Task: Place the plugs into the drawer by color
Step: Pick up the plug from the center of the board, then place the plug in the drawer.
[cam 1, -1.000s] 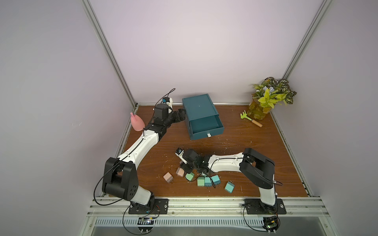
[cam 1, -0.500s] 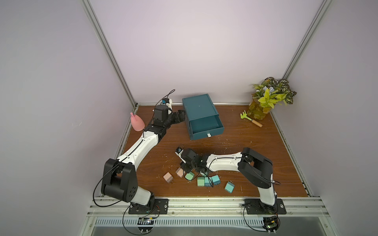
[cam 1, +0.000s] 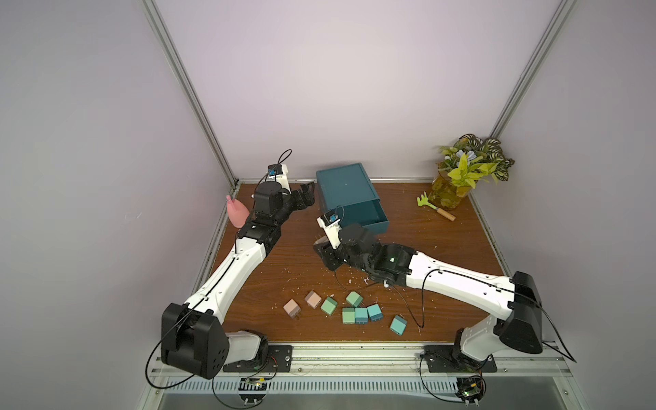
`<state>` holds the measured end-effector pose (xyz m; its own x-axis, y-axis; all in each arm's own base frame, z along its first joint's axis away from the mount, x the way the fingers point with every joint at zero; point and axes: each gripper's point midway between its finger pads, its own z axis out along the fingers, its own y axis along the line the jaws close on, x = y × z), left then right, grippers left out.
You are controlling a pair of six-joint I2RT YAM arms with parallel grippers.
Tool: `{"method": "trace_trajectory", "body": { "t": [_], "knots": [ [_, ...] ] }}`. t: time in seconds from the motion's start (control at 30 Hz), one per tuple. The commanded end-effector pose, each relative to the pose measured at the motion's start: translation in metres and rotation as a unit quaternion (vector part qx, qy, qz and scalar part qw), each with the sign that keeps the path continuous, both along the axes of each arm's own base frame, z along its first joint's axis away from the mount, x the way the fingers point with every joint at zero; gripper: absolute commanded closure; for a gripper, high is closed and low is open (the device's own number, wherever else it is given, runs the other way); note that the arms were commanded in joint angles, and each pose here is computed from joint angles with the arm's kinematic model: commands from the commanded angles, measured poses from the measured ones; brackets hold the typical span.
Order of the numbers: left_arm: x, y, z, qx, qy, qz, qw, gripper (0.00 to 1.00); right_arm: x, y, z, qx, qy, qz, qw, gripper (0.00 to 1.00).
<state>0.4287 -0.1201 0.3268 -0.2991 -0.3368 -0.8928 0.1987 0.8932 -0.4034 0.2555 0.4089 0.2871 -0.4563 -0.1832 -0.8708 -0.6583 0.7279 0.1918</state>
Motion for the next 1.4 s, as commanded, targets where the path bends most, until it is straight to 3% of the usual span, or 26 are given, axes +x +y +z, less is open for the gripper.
{"method": "trace_trajectory", "body": {
  "t": [0.0, 0.13, 0.43, 1.1, 1.37],
  "knots": [
    [-0.004, 0.011, -0.003, 0.02, -0.006, 0.022, 1.0, 0.11, 0.028, -0.031, 0.02, -0.014, 0.001, -0.049, 0.999, 0.6],
    [-0.01, 0.02, -0.009, 0.026, -0.01, 0.04, 0.999, 0.09, 0.058, -0.04, 0.039, -0.016, 0.012, -0.063, 0.998, 0.6],
    [-0.01, 0.015, -0.02, 0.019, 0.002, 0.028, 0.999, 0.08, 0.099, -0.03, 0.015, -0.077, 0.087, -0.061, 0.991, 0.59],
    [-0.013, 0.011, -0.019, 0.013, 0.004, 0.016, 1.0, 0.08, 0.114, -0.047, -0.028, -0.097, 0.134, -0.116, 0.979, 0.58],
    [-0.013, 0.011, -0.021, 0.013, 0.006, 0.016, 1.0, 0.08, 0.118, -0.063, -0.028, -0.094, 0.132, -0.136, 0.977, 0.58]
  ]
}}
